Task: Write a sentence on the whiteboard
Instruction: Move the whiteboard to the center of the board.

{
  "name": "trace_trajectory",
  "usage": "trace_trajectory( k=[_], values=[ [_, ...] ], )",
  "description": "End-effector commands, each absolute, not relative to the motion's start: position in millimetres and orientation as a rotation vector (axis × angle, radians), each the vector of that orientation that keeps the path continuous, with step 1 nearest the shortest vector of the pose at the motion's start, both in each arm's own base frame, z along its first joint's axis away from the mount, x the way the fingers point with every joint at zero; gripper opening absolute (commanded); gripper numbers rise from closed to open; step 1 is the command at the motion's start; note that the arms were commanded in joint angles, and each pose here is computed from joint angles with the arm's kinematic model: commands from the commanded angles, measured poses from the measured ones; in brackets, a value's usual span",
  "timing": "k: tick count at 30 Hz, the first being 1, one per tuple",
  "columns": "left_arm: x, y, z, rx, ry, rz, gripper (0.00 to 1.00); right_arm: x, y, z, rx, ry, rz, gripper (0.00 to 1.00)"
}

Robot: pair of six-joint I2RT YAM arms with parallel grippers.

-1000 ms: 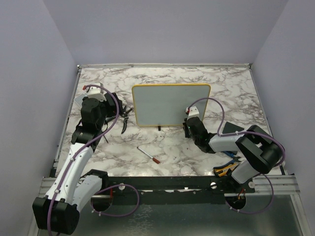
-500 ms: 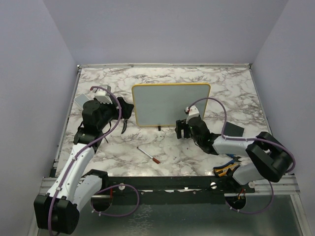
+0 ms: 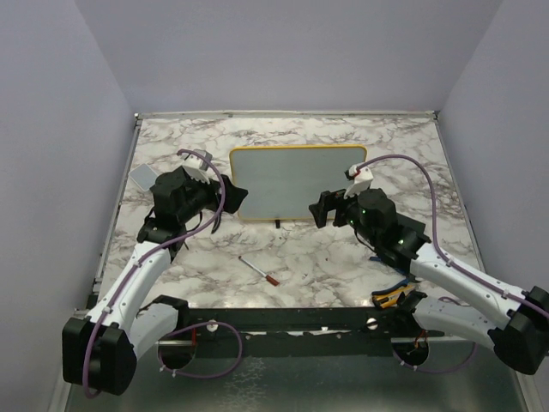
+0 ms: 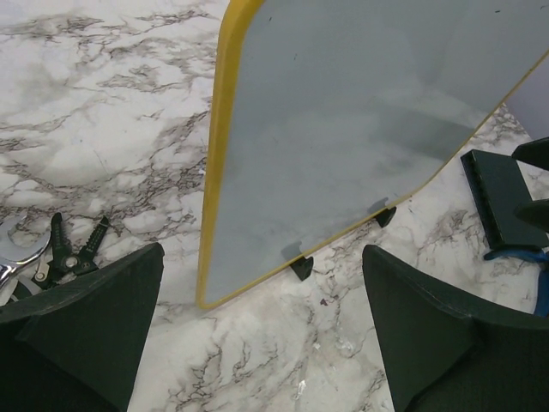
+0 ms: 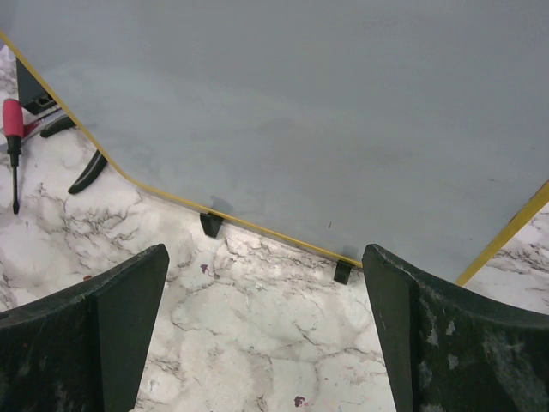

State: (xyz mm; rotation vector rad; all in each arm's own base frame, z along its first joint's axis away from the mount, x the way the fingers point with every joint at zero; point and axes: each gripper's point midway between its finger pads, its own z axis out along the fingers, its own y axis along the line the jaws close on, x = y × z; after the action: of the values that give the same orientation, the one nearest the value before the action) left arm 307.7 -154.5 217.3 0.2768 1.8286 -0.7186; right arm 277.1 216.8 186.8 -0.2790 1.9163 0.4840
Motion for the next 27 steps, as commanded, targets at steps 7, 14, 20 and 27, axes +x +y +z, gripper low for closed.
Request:
trace_trajectory(
  k=[7, 14, 20, 27],
  values=[
    [323.2, -173.2, 206.4, 0.352, 1.851, -0.663, 0.99, 271.2, 201.5, 211.1, -0.275, 1.894, 0.435, 0.99],
    [324.9, -192.2, 198.0, 0.419, 1.871, -0.656, 0.99, 265.9, 199.6, 213.5, -0.255, 1.856, 0.474, 0.99],
    [321.5, -202.4, 192.7, 0.451, 1.882, -0.678, 0.99, 266.0, 197.9, 206.7, -0.26, 1.863, 0.46, 0.99],
    [314.8, -222.0, 195.7, 0.496, 1.865, -0.721, 0.99, 267.0, 202.8, 204.0, -0.262, 1.87, 0.478, 0.99]
  ],
)
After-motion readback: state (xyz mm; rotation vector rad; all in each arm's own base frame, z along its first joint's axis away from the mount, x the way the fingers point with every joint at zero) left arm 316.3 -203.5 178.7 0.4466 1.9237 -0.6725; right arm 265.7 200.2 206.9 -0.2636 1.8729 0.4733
